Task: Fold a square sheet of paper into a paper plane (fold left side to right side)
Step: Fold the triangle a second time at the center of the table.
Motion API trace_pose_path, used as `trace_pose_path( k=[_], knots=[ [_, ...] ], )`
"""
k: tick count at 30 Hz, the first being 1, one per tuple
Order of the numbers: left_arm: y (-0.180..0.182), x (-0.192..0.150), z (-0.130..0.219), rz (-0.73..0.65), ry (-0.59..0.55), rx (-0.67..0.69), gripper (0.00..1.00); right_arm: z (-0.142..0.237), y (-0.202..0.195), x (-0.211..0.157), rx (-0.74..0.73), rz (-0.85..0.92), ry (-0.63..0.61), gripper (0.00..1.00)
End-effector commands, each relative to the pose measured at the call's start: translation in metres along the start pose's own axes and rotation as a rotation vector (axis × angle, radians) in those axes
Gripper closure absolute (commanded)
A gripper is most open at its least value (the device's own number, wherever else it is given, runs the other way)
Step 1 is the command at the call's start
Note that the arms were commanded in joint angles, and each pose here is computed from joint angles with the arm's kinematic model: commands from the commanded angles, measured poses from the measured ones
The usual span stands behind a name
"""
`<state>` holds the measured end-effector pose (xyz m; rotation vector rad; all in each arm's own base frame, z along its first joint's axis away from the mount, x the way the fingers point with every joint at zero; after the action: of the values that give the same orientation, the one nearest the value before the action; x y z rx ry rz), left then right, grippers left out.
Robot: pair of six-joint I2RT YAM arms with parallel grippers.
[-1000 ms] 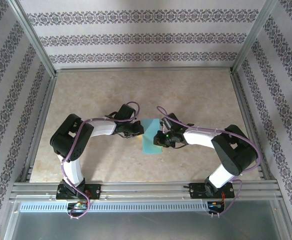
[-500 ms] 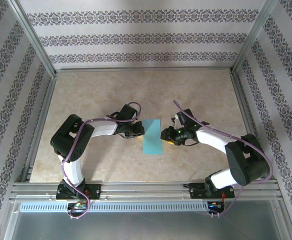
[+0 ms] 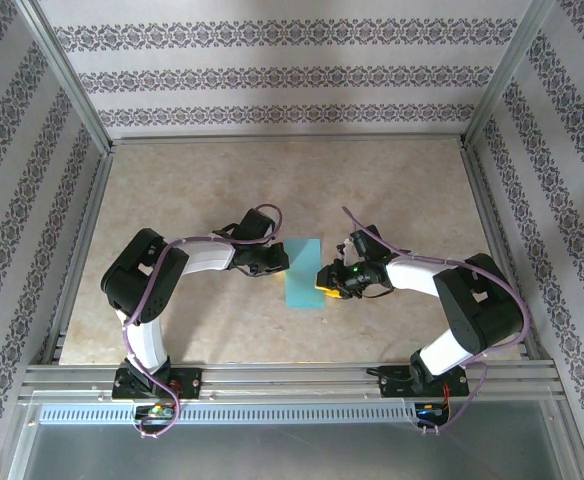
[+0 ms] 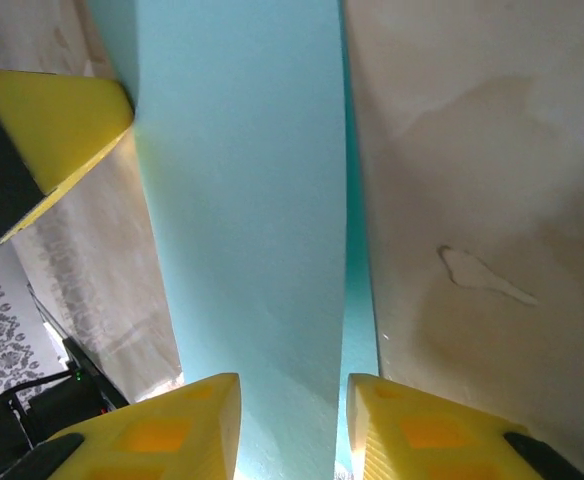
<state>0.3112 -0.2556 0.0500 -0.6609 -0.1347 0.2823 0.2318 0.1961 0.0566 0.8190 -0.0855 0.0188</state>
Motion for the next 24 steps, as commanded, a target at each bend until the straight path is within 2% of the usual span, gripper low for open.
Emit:
trace_pose_path(
  k=[1, 24],
  knots=[
    [0.017, -0.013, -0.007, 0.019, 0.037, 0.075, 0.9, -0.006, 0.003, 0.003, 0.05, -0.011, -0.012, 0.67],
    [0.015, -0.015, -0.006, 0.008, 0.035, 0.055, 0.9, -0.001, -0.002, 0.062, 0.08, 0.02, -0.164, 0.71]
  ],
)
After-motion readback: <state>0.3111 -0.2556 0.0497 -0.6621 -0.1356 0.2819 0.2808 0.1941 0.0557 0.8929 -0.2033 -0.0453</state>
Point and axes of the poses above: each hand's point on the last joint's axis, 136 mm out from that joint toward the fingers, its own z axis back along the fingers, its own y axis along the line the jaws close on, x = y × z, the point moved 4 cm from there along z, back along the fingers, and after that the axes turned 12 degrees about z, right-handed, at the moved point
